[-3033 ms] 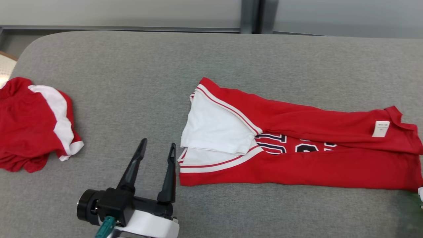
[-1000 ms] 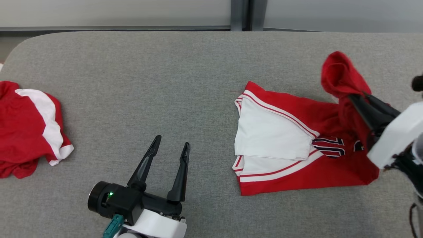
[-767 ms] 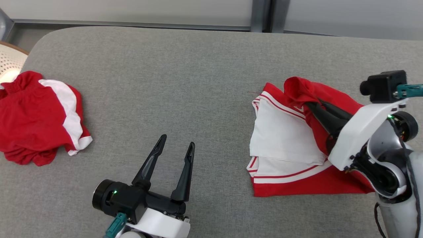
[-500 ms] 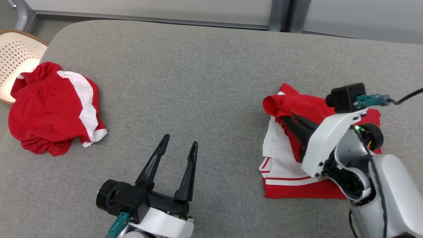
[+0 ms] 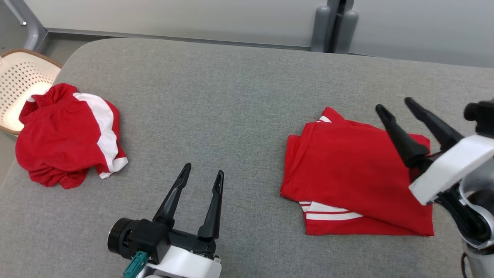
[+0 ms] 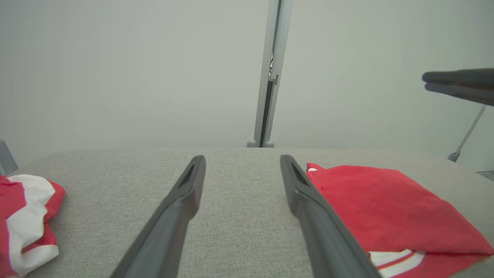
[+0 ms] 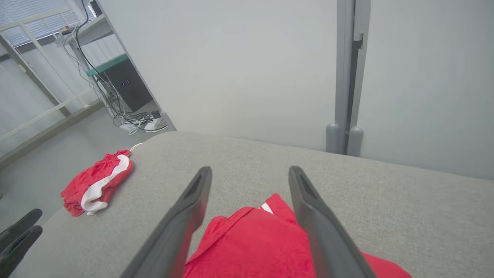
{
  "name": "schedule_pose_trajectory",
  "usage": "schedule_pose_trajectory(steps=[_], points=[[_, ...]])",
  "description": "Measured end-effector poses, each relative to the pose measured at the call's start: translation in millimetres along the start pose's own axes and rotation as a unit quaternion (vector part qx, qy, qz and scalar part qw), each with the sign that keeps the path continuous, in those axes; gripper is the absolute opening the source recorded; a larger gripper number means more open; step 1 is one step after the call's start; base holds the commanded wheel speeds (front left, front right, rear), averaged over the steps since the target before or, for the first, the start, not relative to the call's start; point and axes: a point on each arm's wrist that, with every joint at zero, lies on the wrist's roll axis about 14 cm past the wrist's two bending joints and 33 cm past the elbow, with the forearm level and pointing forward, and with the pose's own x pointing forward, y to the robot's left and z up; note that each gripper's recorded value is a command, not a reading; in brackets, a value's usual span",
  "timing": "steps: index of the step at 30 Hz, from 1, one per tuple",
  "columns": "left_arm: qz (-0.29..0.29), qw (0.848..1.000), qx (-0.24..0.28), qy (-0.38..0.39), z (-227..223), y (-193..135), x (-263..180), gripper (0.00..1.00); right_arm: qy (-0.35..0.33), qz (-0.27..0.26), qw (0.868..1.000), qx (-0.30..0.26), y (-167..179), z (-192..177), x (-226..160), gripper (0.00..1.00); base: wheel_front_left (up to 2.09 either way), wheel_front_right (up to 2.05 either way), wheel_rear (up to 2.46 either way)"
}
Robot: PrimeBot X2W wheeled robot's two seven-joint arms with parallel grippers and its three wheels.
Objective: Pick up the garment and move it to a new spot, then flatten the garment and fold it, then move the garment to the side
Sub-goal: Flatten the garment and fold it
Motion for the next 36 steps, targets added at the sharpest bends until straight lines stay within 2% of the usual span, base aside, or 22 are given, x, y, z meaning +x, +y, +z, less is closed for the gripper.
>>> schedule_pose_trajectory(steps=[3, 8, 16, 21, 26, 32, 36], points=[[-0.001, 1.000, 0.001, -0.005, 2.6, -1.2, 2.4, 1.00, -0.047, -0.031, 0.998, -0.034, -14.4, 13.9, -20.0, 1.00, 0.00, 0.00, 0.00], [0.000, 1.000, -0.006, -0.007, 3.2, -1.2, 3.1, 1.00, -0.109, -0.078, 0.988, -0.078, -29.7, 14.6, -48.0, 1.00, 0.00, 0.00, 0.00], [0.007, 1.000, 0.001, -0.016, 9.2, 1.8, -7.4, 1.00, -0.185, -0.130, 0.966, -0.126, -38.4, -12.8, -90.6, 1.00, 0.00, 0.00, 0.00], [0.011, 0.999, 0.014, -0.028, 17.3, 4.5, -17.1, 1.00, -0.187, -0.172, 0.959, -0.129, -47.5, -30.7, -110.7, 1.00, 0.00, 0.00, 0.00], [0.010, 0.998, 0.033, -0.046, 28.9, 5.3, -28.0, 1.00, -0.225, -0.199, 0.945, -0.128, -38.9, -16.4, -129.9, 1.00, 0.00, 0.00, 0.00], [0.016, 0.997, 0.042, -0.055, 34.8, 7.9, -43.2, 1.00, -0.235, -0.217, 0.940, -0.122, -28.5, -22.1, -150.5, 1.00, 0.00, 0.00, 0.00], [0.019, 0.998, 0.046, -0.041, 25.9, 10.1, -54.0, 1.00, -0.227, -0.217, 0.941, -0.127, -21.7, -30.7, -156.4, 1.00, 0.00, 0.00, 0.00]])
